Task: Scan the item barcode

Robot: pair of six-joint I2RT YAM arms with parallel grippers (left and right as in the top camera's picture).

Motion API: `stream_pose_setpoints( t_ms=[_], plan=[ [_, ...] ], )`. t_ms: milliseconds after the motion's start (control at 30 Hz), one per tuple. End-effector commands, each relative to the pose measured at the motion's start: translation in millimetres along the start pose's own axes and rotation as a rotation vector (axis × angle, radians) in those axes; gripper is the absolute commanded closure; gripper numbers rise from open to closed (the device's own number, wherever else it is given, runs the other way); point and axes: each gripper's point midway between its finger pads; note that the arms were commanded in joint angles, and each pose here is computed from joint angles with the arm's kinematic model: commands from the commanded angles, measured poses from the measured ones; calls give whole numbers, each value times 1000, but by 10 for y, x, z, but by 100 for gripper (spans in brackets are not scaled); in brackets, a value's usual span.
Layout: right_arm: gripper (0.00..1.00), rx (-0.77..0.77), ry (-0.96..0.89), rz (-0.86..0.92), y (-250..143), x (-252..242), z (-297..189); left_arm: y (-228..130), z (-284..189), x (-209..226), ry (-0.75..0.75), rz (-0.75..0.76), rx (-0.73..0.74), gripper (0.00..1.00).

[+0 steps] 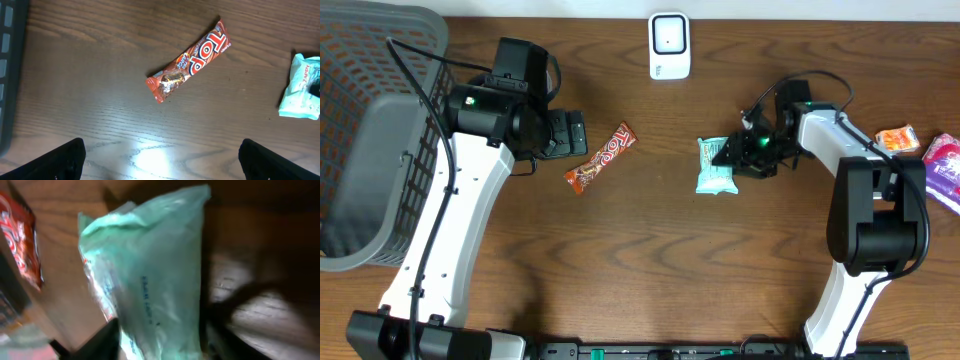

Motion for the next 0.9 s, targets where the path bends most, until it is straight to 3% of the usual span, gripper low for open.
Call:
stream_pose_setpoints(
  t_ms=[0, 100, 200, 300, 367, 500, 600, 867],
  plan=[
    [61, 61, -65, 36, -172, -224, 200, -14, 21, 36, 13, -9, 8, 2],
    [75, 62, -61, 35, -173, -218, 201, -14, 21, 36, 13, -9, 8, 2],
    [77, 54, -80, 28, -160, -241, 210, -14, 21, 36, 13, -9, 8, 2],
    [99, 49, -100, 37, -164, -259, 239, -14, 21, 36, 13, -9, 8, 2],
    [99, 60, -71, 49, -189, -186, 262, -14, 21, 36, 13, -9, 8, 2],
    [99, 63, 200, -2, -98, 347, 203, -14, 21, 36, 13, -9, 8, 2],
    [99, 10, 343, -21, 154, 700, 26, -15, 21, 36, 13, -9, 8, 2],
    [99, -215, 502, -61, 921, 1480, -504, -14, 21, 36, 13, -9, 8, 2]
  ],
)
Point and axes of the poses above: each gripper's point midway between its finger pads, its own z axis out along the fingers, its own x axis along the line the jaws close on, y = z × x, and after that the axes turned 2 degrees about z, right-handed
